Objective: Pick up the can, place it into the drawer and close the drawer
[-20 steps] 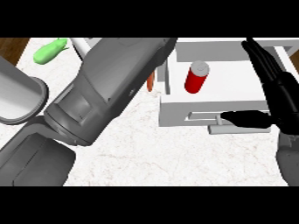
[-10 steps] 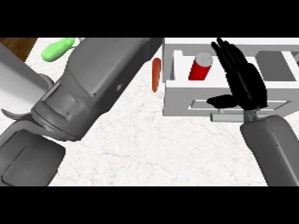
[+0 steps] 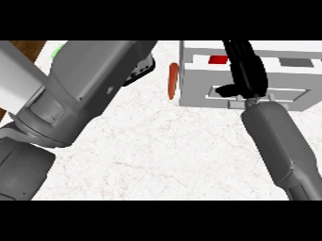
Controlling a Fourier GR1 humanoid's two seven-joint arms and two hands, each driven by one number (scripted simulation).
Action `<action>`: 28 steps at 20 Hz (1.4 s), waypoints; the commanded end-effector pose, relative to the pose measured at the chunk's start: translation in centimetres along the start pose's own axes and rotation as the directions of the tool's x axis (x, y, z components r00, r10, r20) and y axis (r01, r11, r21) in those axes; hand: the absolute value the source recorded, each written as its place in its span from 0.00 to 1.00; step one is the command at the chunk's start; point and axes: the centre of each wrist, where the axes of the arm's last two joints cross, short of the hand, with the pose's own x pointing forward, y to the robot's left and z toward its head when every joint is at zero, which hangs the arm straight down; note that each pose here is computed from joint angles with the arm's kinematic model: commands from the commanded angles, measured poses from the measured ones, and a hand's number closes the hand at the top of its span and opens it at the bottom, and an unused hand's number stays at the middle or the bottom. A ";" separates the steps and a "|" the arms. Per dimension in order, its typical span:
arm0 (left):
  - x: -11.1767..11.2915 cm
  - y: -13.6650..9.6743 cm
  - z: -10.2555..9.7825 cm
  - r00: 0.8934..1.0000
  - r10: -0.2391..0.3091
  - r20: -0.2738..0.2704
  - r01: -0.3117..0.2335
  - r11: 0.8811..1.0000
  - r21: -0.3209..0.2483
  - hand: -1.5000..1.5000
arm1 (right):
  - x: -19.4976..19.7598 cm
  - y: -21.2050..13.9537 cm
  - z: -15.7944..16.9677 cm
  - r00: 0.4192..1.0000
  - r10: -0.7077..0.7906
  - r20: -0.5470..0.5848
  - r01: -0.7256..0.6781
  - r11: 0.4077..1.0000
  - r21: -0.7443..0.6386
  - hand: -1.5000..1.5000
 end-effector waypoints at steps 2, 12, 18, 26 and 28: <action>-1.0 1.5 0.0 1.000 -0.011 -0.008 0.011 1.000 -0.002 0.00 | 0.8 1.4 -2.0 0.999 0.031 -0.035 -0.034 0.997 -0.076 0.00; 0.1 4.1 0.1 1.000 0.004 -0.016 -0.004 1.000 -0.025 0.00 | 0.8 -0.7 -6.4 0.996 0.067 -0.055 -0.075 0.987 -0.142 0.00; -2.1 6.4 0.4 1.000 -0.016 -0.020 0.016 1.000 -0.013 0.00 | 1.7 -3.2 -9.0 0.997 0.074 -0.025 -0.077 0.984 -0.163 0.00; -2.3 8.5 0.8 1.000 -0.012 -0.021 0.011 0.999 -0.035 0.00 | 4.8 -4.3 -10.7 0.992 -0.127 0.020 0.129 0.971 -0.204 0.00; -1.7 9.0 1.0 1.000 0.001 -0.027 -0.002 1.000 -0.025 0.00 | 3.8 -4.4 -10.6 0.990 -0.141 0.024 0.143 0.968 -0.206 0.00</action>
